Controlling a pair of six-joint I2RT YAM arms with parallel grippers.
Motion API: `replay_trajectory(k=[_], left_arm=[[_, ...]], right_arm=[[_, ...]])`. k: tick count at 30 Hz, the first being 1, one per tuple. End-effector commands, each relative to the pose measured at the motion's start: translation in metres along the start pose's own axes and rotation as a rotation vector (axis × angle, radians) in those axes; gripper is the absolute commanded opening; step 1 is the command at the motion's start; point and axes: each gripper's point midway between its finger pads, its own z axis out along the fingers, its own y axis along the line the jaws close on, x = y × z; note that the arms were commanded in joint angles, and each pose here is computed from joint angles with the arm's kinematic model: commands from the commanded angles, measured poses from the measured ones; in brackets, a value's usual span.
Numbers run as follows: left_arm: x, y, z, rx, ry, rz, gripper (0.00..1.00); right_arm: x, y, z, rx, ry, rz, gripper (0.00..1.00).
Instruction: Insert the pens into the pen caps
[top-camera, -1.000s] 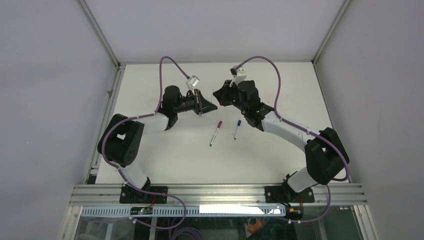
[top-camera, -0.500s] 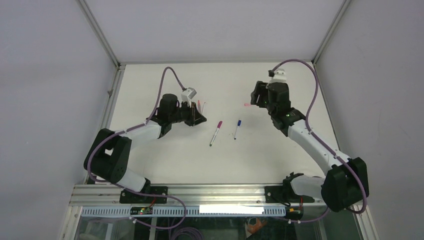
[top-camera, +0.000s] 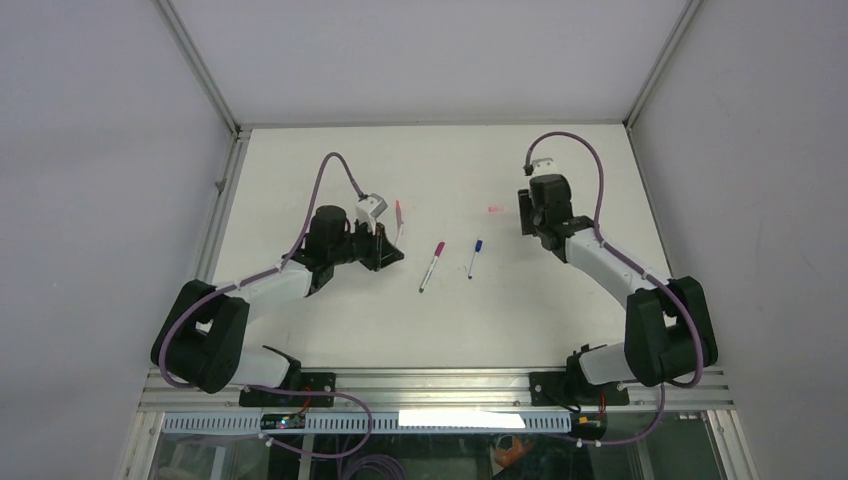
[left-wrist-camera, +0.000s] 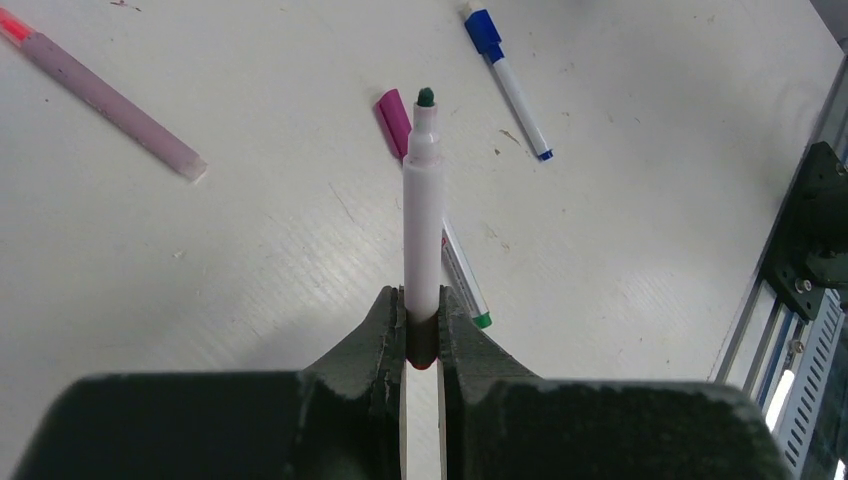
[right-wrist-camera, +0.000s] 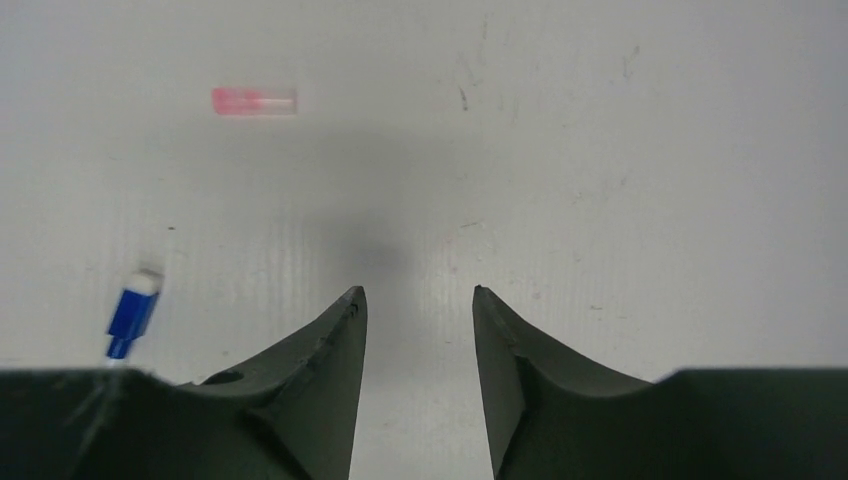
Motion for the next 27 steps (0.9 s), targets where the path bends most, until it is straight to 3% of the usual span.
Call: replay_trajectory(k=[1,5,11,27], left_arm=[[-0.016,-0.014,-0.004,0.061,-0.083,0.063,0.0],[-0.016,-0.022,0.001,0.12,-0.089,0.055,0.0],[-0.014,-0.03,-0.003,0.162,-0.1,0.071,0.0],[-0.014,-0.036,0.0,0.215,-0.096,0.082,0.0]], right_arm=[[0.01,-0.041,0.016,0.129,-0.006,-0.073,0.46],[0.033,-0.069,0.022,0.175,0.069,0.059,0.57],[0.064,-0.109,0.013,0.312,0.184,0.222,0.61],[0.106,-0.105,0.018,0.326,0.321,0.242,0.61]])
